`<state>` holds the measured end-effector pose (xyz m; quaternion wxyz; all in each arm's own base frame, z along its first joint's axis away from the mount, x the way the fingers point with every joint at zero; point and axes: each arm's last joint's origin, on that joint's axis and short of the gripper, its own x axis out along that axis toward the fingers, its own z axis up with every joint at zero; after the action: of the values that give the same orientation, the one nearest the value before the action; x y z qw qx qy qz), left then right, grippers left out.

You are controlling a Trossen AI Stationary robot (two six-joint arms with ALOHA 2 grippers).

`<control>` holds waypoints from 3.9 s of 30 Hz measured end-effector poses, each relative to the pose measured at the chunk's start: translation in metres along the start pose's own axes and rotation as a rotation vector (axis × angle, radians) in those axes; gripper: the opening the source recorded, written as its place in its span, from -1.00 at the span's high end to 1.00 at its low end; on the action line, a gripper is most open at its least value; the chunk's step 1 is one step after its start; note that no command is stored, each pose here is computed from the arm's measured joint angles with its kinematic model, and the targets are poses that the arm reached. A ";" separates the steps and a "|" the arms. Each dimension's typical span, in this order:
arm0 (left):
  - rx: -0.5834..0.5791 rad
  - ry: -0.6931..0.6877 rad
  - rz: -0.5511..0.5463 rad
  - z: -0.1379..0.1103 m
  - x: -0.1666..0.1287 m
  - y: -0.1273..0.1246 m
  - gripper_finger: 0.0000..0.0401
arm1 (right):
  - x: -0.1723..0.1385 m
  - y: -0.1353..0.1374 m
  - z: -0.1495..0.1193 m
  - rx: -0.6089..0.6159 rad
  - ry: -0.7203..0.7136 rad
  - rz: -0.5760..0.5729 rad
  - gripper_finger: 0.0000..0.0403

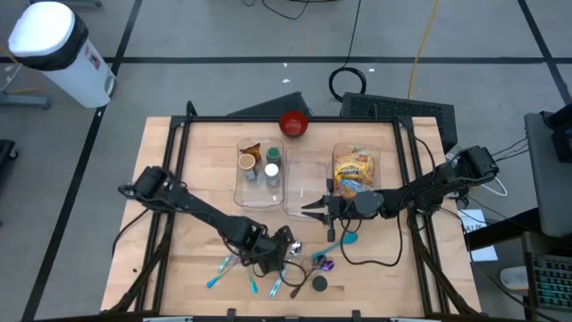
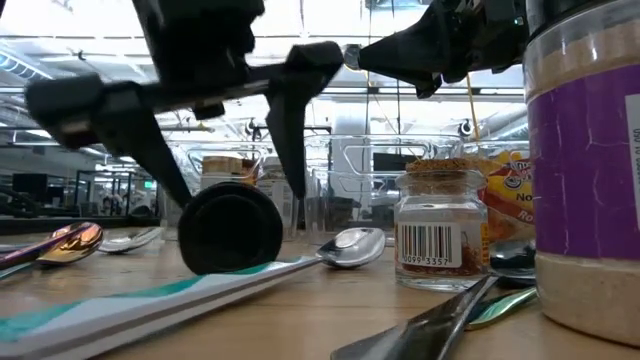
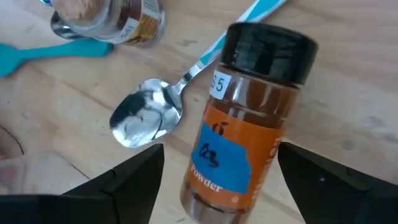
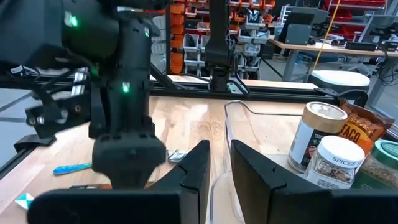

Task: Pick & Place Food Item
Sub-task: Put the orange seasoning bottle into the left transparent bin

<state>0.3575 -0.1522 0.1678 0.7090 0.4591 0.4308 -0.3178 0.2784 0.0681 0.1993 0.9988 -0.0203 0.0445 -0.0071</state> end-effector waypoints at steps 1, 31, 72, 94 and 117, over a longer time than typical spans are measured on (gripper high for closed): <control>-0.001 -0.001 0.004 -0.001 0.002 0.001 -0.60 | 0.000 0.000 0.000 0.000 0.000 0.000 0.71; -0.735 -0.154 -0.160 -0.033 -0.042 0.031 0.13 | 0.000 0.000 0.000 0.000 0.003 0.001 0.71; -0.906 -1.126 0.822 -0.078 -0.064 0.048 0.07 | -0.022 -0.007 0.039 0.006 -0.147 -0.008 0.70; -0.879 -1.081 0.831 -0.086 -0.060 0.054 0.09 | -0.027 -0.009 0.057 0.051 -0.323 -0.008 -0.64; -0.975 -1.087 0.802 -0.095 -0.058 0.058 0.08 | 0.006 -0.019 0.044 0.097 -0.301 0.014 -0.06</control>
<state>0.3516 -0.0396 0.2228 0.9969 0.0019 -0.0786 0.0038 0.2882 0.0503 0.2438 0.9940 0.0274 -0.1060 0.0011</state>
